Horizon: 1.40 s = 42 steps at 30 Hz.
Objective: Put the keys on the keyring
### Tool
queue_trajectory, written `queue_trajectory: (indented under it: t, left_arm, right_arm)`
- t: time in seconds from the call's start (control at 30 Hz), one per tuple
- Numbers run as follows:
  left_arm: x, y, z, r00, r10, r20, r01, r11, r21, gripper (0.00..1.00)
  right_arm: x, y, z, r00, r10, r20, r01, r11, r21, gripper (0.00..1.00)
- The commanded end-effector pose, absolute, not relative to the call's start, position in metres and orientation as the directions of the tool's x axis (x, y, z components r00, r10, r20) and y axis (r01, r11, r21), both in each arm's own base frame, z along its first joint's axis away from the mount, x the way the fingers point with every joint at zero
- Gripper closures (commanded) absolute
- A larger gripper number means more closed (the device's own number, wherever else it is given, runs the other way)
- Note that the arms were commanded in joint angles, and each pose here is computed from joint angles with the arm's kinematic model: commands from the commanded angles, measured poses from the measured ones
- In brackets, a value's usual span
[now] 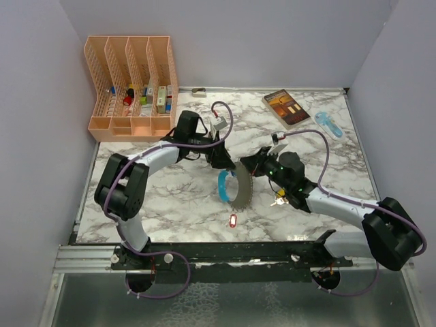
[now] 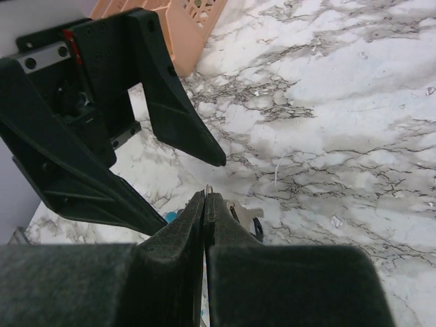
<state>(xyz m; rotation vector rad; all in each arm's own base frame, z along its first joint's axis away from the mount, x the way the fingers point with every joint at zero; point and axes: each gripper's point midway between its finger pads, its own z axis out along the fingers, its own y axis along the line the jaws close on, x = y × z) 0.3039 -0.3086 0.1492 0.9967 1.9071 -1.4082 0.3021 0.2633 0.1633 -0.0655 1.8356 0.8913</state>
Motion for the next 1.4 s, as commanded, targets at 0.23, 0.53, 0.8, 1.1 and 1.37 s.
queue_trajectory:
  t: [0.23, 0.53, 0.8, 1.1, 1.37]
  left_arm:
    - [0.278, -0.326, 0.168, -0.532, 0.192, -0.824, 0.823, -0.109, -0.557, 0.24]
    - [0.265, -0.333, 0.169, -0.536, 0.182, -0.824, 0.810, -0.165, -0.563, 0.40]
    - [0.260, -0.331, 0.165, -0.560, 0.189, -0.806, 0.790, -0.169, -0.589, 0.56]
    - [0.259, -0.331, 0.163, -0.569, 0.192, -0.800, 0.784, -0.167, -0.597, 0.57]
    - [0.258, -0.333, 0.178, -0.569, 0.148, -0.809, 0.785, -0.196, -0.588, 0.55]
  right_arm:
    - [0.305, 0.271, 0.210, -0.365, 0.439, -0.821, -0.480, 0.667, 0.570, 0.99]
    - [0.301, 0.273, 0.210, -0.357, 0.455, -0.816, -0.478, 0.662, 0.578, 0.99]
    - [0.298, 0.260, 0.211, -0.329, 0.474, -0.817, -0.452, 0.681, 0.577, 0.99]
    - [0.295, 0.255, 0.209, -0.322, 0.490, -0.810, -0.442, 0.679, 0.586, 0.99]
    - [0.295, 0.261, 0.202, -0.348, 0.508, -0.788, -0.443, 0.652, 0.616, 0.99]
